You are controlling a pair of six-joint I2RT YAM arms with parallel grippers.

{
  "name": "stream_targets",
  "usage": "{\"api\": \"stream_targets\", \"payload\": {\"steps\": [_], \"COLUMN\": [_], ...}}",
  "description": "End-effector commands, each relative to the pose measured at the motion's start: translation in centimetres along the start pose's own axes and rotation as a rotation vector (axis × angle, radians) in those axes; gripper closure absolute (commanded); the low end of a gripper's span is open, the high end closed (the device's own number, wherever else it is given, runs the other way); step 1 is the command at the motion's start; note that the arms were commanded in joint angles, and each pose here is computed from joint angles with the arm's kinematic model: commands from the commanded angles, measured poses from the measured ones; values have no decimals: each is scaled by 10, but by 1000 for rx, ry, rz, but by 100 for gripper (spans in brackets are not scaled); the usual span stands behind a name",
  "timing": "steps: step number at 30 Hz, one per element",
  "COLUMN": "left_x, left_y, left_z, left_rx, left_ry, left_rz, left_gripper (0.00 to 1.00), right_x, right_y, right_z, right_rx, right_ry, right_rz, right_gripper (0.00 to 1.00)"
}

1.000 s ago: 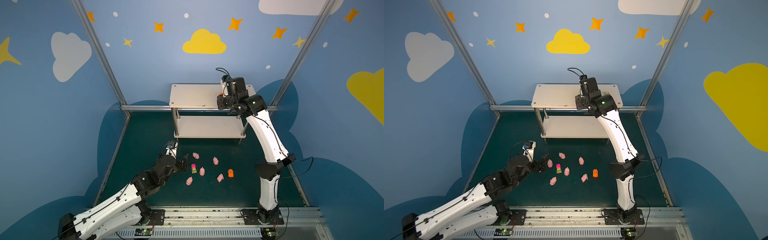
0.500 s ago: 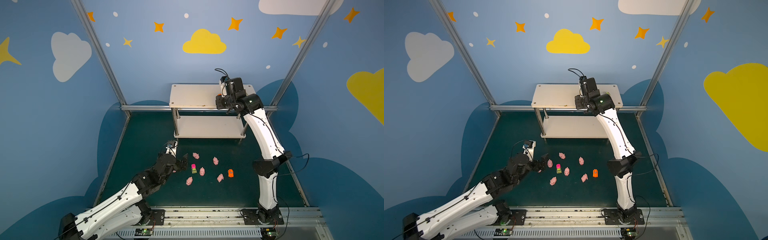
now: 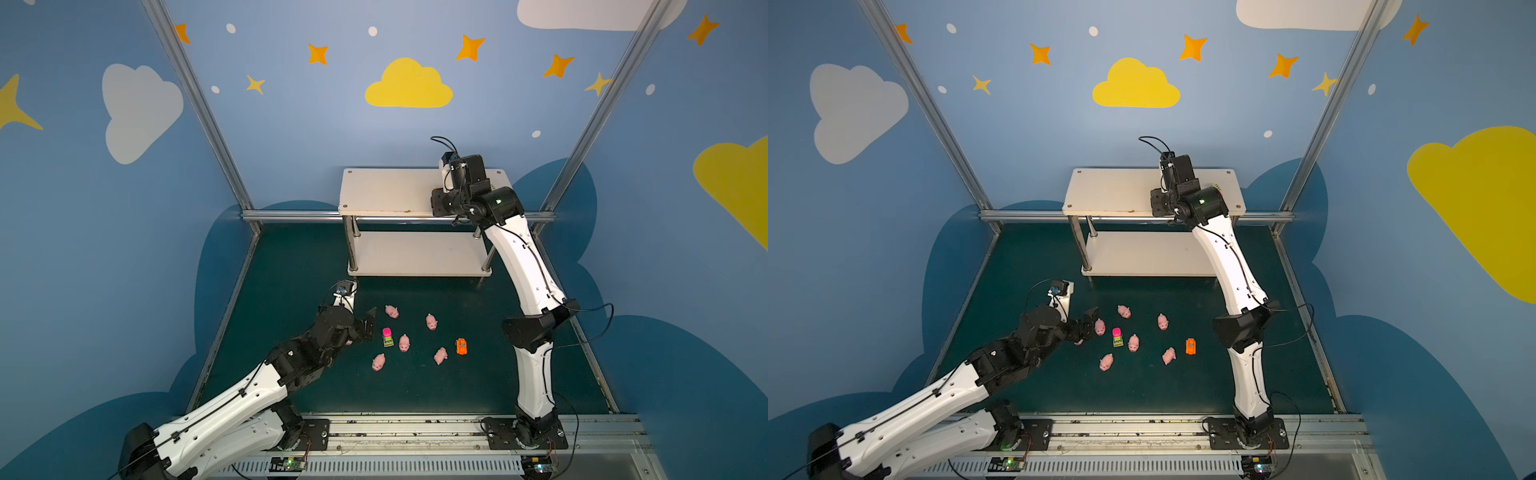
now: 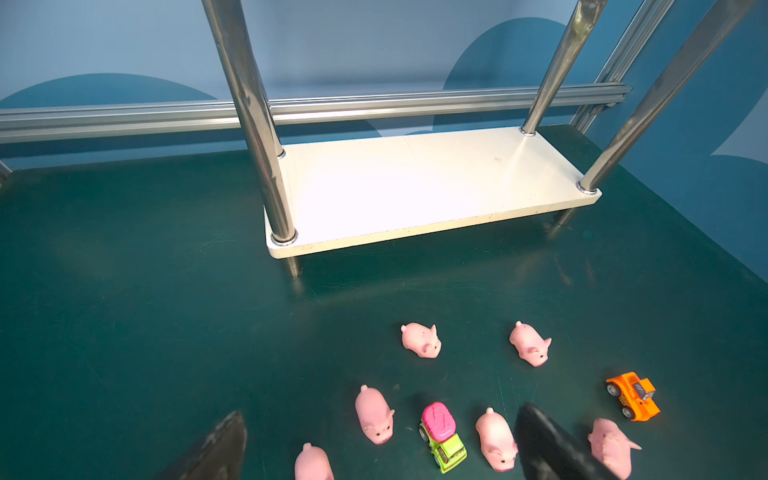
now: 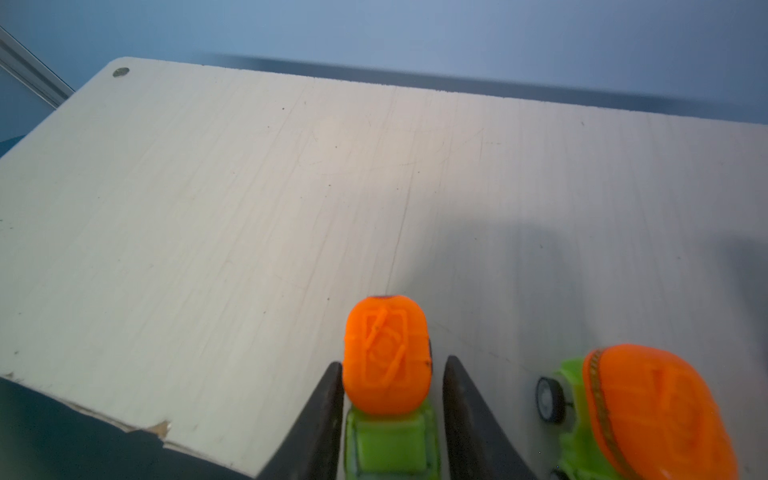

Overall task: Place and organize the plastic toys onto the shelf
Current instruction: 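Lower the truck onto the top shelf beside the first truck, open the right gripper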

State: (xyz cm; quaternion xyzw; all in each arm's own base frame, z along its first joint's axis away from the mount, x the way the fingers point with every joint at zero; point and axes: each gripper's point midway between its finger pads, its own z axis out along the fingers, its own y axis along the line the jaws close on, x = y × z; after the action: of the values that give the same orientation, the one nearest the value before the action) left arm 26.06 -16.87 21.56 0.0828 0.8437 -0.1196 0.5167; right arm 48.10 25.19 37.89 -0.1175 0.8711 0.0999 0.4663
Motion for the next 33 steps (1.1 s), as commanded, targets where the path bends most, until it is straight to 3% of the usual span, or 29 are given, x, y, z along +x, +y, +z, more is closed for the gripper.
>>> {"api": "stream_targets", "payload": {"steps": [1, 14, 33], "left_x": [-16, -17, -18], "left_y": [-3, -2, -2], "left_z": [-4, -7, -5], "left_rx": [13, 11, 0], "left_ry": [-35, -34, -23], "left_rz": [-3, -10, 1], "left_gripper": [0, 0, 0], "right_x": [-11, -21, -51], "right_y": [4, 11, 14], "right_z": [-2, -4, -26], "right_rx": [-26, -67, -93], "right_ry": [-39, -73, -191], "right_rz": [24, 46, -16], "right_gripper": [58, 36, 25]}}
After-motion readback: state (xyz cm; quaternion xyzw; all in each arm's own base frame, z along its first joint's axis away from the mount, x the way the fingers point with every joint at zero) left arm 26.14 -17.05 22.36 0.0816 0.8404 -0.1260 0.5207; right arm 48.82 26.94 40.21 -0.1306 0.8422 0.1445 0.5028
